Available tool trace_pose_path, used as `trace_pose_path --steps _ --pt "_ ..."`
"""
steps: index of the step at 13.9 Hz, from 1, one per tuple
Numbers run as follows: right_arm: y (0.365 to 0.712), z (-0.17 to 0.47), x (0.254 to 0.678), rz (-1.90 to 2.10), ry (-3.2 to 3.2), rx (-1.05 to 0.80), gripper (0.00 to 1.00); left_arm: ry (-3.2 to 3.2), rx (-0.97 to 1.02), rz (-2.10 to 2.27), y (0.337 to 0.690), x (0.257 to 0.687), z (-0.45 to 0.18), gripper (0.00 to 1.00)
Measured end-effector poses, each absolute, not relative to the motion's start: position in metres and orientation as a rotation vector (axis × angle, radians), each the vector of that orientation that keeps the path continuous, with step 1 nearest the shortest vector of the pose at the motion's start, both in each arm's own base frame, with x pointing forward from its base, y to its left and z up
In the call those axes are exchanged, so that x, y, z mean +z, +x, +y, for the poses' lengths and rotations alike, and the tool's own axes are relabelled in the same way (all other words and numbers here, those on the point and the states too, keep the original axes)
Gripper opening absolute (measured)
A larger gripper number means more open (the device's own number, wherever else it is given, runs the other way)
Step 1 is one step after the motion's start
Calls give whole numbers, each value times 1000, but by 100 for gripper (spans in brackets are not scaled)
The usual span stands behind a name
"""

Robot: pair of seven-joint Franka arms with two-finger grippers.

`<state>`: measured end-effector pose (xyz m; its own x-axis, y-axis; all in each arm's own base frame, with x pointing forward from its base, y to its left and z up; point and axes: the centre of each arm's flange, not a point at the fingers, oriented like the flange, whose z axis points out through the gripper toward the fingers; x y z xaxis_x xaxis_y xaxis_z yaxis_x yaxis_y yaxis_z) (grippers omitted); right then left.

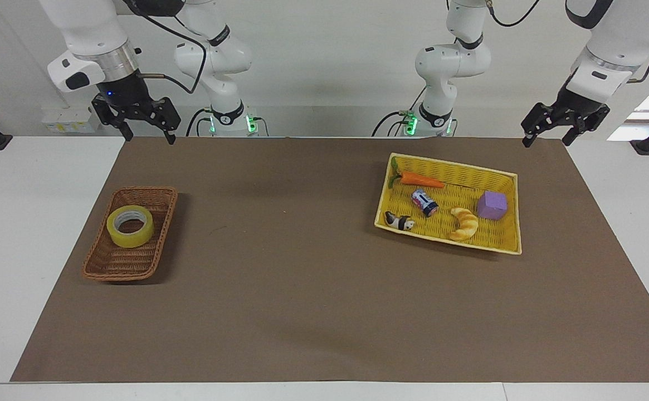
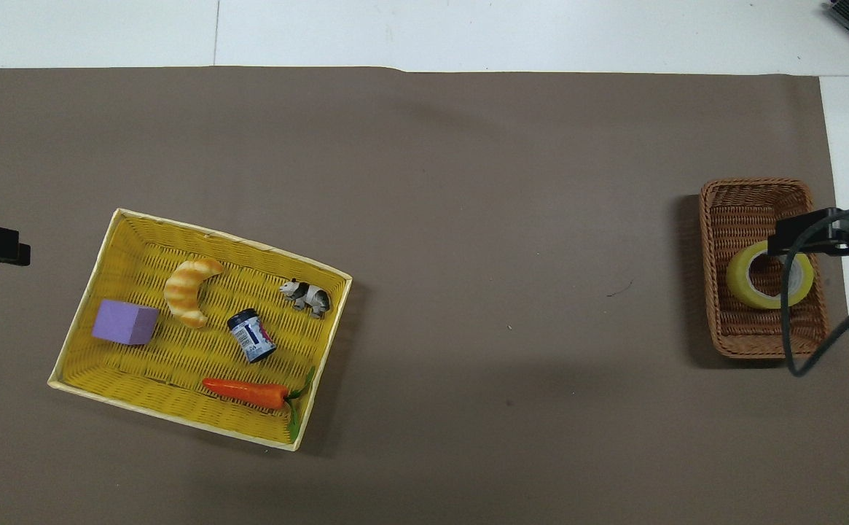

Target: Move tape to another basket

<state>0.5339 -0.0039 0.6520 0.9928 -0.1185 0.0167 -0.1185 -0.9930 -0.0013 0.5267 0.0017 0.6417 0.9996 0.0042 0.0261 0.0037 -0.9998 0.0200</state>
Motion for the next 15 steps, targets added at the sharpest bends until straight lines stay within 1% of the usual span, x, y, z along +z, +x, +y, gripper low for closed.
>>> trace_pose_path --steps 5,7,15 --pt "523 -1 665 177 -3139 27 100 3121 41 6 527 642 2 100" --pt "518 -10 667 204 -3137 45 100 3121 41 6 527 642 2 100" --pt "516 -11 677 191 -3138 25 100 3121 41 6 527 642 2 100"
